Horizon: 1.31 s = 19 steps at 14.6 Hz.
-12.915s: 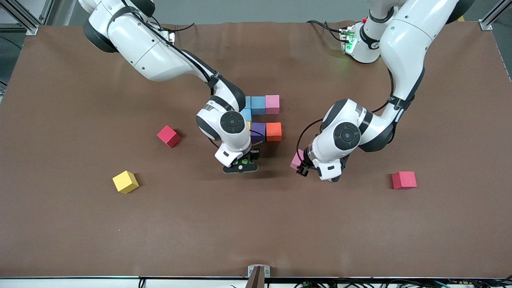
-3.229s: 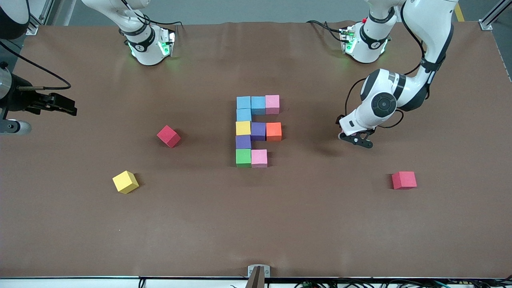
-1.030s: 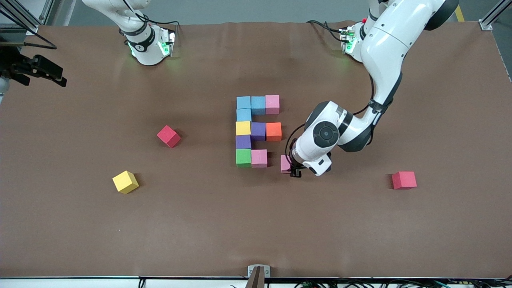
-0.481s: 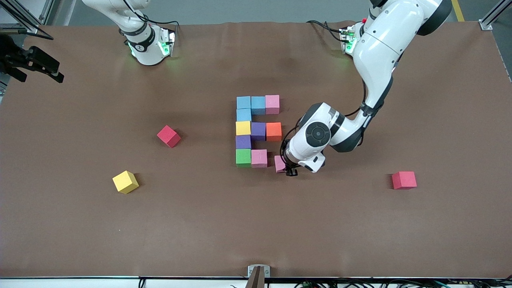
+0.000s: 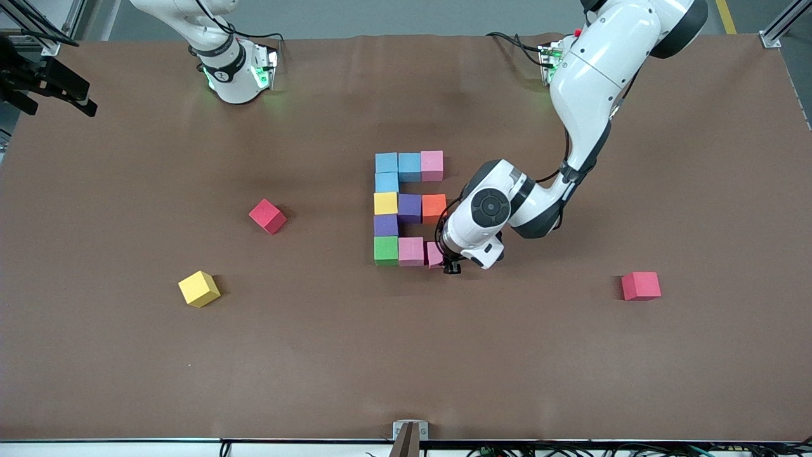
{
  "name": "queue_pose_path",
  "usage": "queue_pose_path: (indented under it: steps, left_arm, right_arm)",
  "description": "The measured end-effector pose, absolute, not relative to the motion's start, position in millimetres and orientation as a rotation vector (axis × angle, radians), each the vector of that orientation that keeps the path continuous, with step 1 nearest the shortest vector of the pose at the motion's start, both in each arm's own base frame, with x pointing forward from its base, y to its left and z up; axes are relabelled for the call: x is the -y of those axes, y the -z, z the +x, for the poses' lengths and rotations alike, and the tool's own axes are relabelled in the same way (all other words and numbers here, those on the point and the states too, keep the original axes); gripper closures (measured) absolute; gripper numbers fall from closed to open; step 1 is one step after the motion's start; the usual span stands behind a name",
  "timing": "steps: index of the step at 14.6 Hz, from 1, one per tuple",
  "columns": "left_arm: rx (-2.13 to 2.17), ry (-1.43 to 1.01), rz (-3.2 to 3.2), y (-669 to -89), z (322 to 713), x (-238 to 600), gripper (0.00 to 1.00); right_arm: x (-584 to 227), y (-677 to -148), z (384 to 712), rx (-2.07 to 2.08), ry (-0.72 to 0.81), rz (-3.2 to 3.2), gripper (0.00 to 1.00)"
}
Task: Arrange 11 blocks into digit 3
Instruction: 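Carry the pink cube to the pattern with the left gripper, then lower the pink cube into the pattern and open the left gripper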
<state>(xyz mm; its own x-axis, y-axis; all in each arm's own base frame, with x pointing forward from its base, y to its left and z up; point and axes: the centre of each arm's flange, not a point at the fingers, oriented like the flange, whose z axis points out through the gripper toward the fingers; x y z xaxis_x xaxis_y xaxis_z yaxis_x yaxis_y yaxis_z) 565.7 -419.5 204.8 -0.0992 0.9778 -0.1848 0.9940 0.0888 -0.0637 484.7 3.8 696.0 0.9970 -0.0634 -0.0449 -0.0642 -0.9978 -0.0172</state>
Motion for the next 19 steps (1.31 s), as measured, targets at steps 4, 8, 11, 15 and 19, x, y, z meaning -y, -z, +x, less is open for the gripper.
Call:
queue_pose_path:
  steps: [4,8,11,15,19]
  left_arm:
    - [-2.212,0.258,2.078,-204.9,561.9,424.7,0.47]
    - [-2.172,0.256,2.118,-204.7,557.4,430.5,0.47]
    - [-2.166,0.255,2.124,-204.7,557.2,430.9,0.47]
    - [-2.149,0.253,2.140,-204.3,557.3,430.5,0.46]
    - [-2.109,0.252,2.179,-202.2,556.9,430.6,0.11]
  right_arm:
    - [0.8,-694.8,482.7,-0.112,-0.094,-3.118,0.00]
    - [-1.1,-693.6,482.6,-0.106,-0.100,-3.117,0.00]
    - [-1.1,-693.7,482.7,-0.106,-0.099,-3.116,0.00]
    - [-0.3,-693.3,482.7,-0.107,-0.100,-3.116,0.00]
    - [-0.6,-693.1,482.8,-0.104,-0.101,-3.116,0.00]
